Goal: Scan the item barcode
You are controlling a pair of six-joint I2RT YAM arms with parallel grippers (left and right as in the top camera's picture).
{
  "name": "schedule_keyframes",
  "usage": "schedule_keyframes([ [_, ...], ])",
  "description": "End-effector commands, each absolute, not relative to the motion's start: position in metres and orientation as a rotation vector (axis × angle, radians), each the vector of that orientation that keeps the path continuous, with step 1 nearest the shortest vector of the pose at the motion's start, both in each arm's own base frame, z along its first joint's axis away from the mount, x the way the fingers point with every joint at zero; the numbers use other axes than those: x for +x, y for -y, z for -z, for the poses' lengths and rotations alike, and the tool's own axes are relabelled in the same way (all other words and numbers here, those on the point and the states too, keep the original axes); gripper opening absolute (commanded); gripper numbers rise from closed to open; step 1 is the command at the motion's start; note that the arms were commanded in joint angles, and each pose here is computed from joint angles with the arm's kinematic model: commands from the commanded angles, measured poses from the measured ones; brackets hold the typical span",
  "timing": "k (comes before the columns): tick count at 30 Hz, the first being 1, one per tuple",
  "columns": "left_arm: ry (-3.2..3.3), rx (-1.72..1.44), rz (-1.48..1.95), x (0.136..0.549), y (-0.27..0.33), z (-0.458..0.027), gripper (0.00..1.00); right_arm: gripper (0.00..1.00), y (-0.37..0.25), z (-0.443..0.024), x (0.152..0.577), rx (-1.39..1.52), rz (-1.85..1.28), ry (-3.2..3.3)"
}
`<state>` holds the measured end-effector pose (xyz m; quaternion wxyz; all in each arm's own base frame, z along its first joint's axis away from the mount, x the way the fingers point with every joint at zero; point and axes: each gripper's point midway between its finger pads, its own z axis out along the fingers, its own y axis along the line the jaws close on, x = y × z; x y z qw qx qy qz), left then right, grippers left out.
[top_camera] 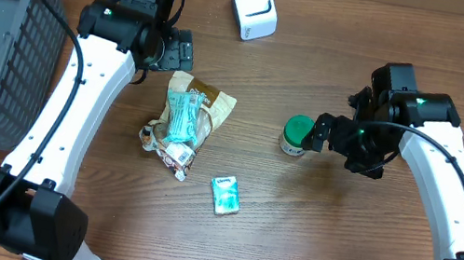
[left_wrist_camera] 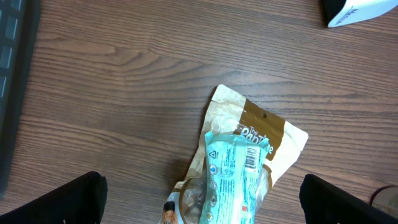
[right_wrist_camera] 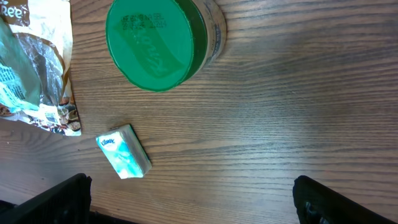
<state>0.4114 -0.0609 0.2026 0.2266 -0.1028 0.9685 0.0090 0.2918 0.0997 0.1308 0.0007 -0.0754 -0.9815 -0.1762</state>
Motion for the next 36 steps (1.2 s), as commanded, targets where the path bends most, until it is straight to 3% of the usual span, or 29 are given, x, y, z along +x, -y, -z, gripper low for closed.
schedule_keyframes([
  [1, -2.642, -0.259, -0.028, 0.413, 0.062, -0.213, 1.0, 1.0, -0.103, -0.136, 0.291, -0.233, 0.577, 3.095],
  [12, -2.641, -0.259, -0.028, 0.413, 0.062, -0.213, 1.0, 1.0, -0.117, -0.136, 0.288, -0.155, 0.577, 3.1],
  [29, -2.642, -0.259, -0.028, 0.413, 0.062, -0.213, 1.0, 1.0, -0.211, -0.143, 0.284, 0.252, 0.644, 3.211],
  [36, -2.642, -0.259, -0.028, 0.413, 0.062, -0.213, 1.0, 1.0, -0.219, -0.145, 0.286, 0.289, 0.679, 3.224],
])
